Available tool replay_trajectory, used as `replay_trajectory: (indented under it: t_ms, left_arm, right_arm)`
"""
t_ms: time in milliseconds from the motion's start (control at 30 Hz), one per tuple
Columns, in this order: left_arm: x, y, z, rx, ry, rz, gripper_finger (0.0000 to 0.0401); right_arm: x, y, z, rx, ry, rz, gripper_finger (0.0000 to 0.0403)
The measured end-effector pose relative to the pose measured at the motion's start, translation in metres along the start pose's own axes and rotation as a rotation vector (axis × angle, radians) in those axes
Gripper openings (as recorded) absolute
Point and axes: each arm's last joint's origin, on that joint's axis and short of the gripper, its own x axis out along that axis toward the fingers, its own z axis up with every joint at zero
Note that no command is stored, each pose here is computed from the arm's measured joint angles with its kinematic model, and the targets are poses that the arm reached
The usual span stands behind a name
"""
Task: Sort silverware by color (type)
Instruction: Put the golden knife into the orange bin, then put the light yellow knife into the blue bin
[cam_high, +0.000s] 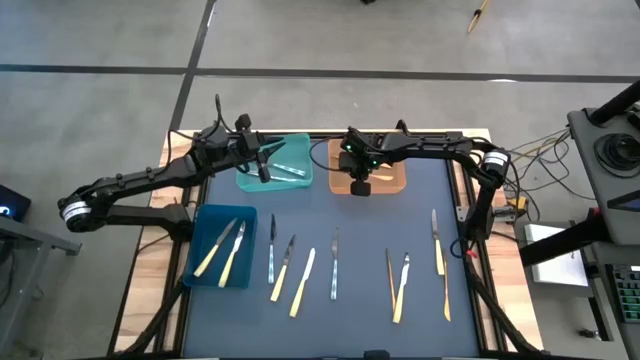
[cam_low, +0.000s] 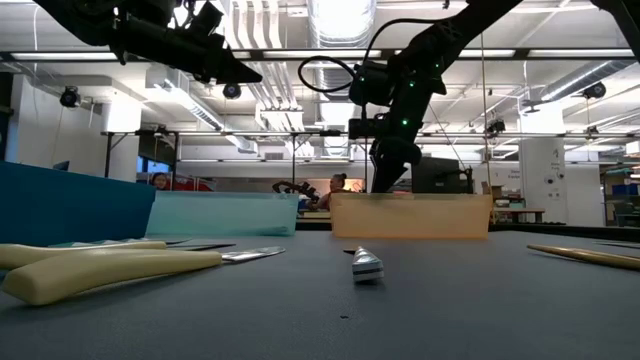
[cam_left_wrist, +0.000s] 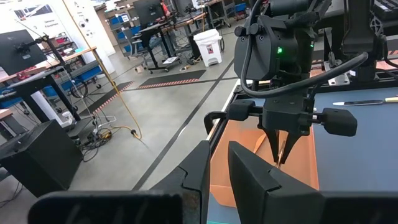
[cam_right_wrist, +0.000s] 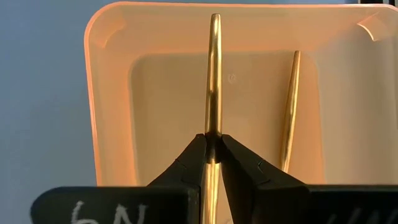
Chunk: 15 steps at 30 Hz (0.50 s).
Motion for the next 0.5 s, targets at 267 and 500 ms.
replay_trajectory:
  t_ms: [267, 500]
  left_arm:
    - [0.0, 0.0, 0.0, 0.0, 0.0, 0.0, 0.004]
    - [0.0, 0.0, 0.0, 0.0, 0.0, 0.0, 0.004]
  right_arm:
    - [0.0, -0.0003, 0.0006, 0.015, -0.006, -0.004, 0.0066]
    - [-0.0001, -0.0003, 0.0006, 0.027, -0.006, -0.004, 0.0088]
